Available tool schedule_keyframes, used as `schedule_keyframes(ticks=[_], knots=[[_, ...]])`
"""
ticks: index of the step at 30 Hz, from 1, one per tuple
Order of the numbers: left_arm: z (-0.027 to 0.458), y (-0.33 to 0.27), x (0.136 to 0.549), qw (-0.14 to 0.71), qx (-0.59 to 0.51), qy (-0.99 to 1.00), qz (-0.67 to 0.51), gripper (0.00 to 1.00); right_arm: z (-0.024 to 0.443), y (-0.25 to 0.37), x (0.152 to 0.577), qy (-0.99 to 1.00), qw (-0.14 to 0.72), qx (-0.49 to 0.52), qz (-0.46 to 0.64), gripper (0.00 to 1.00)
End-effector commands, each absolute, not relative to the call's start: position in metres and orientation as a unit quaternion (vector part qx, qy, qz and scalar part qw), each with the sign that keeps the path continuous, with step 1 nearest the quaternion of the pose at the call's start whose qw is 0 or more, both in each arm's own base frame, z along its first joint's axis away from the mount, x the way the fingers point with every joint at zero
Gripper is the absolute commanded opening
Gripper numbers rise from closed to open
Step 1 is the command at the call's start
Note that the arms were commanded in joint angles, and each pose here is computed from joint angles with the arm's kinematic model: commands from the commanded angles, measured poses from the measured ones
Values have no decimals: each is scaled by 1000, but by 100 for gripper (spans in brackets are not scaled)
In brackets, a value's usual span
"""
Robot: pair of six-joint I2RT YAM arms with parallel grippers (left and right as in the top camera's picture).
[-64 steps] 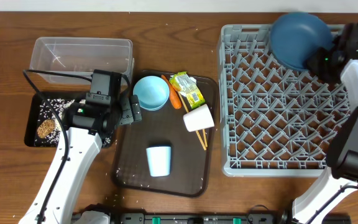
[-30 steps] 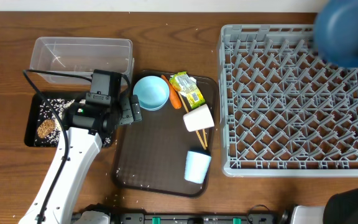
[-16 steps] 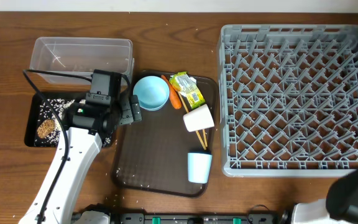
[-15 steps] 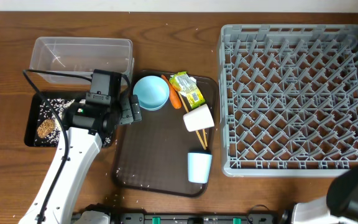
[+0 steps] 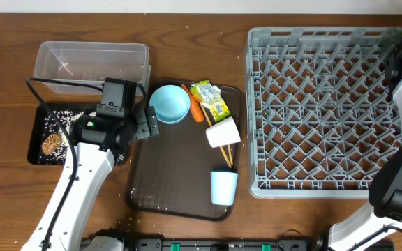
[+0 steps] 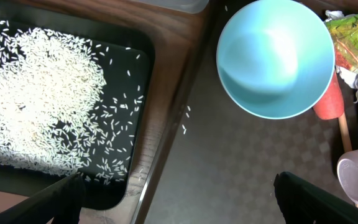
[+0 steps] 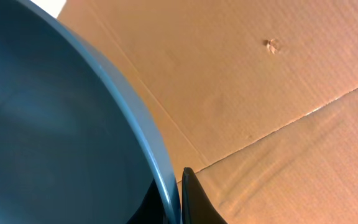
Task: Sort waste into correct bins and load items into the dishwasher rack
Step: 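Open the right gripper and raise it away from the plate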
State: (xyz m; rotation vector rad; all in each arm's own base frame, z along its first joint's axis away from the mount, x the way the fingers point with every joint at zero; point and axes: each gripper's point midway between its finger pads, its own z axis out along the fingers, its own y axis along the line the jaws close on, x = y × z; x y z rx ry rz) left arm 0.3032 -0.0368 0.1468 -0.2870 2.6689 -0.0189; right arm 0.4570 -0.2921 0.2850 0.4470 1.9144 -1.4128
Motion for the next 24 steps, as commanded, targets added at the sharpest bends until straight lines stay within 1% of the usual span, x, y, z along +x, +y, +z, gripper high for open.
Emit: schedule_keyframes(ticks=[1, 6, 8, 12, 16, 24], knots=[[147, -34, 303, 229, -98, 969, 1, 98, 279, -275, 472, 744, 354, 155, -545, 1], [147, -34, 303, 229, -98, 969, 1, 98, 258, -256, 489, 759, 341, 120, -543, 1], [147, -34, 303, 229, -98, 969, 1, 98, 253, -256, 491, 754, 334, 123, -552, 2], [147, -34, 303, 229, -98, 969, 1, 98, 255, -264, 486, 742, 325, 136, -571, 1], [147, -34, 303, 229, -98, 969, 1, 98, 269, -274, 480, 724, 322, 145, -592, 1], [147, -34, 303, 229, -98, 969, 1, 98, 279, -269, 484, 715, 325, 133, -604, 1]])
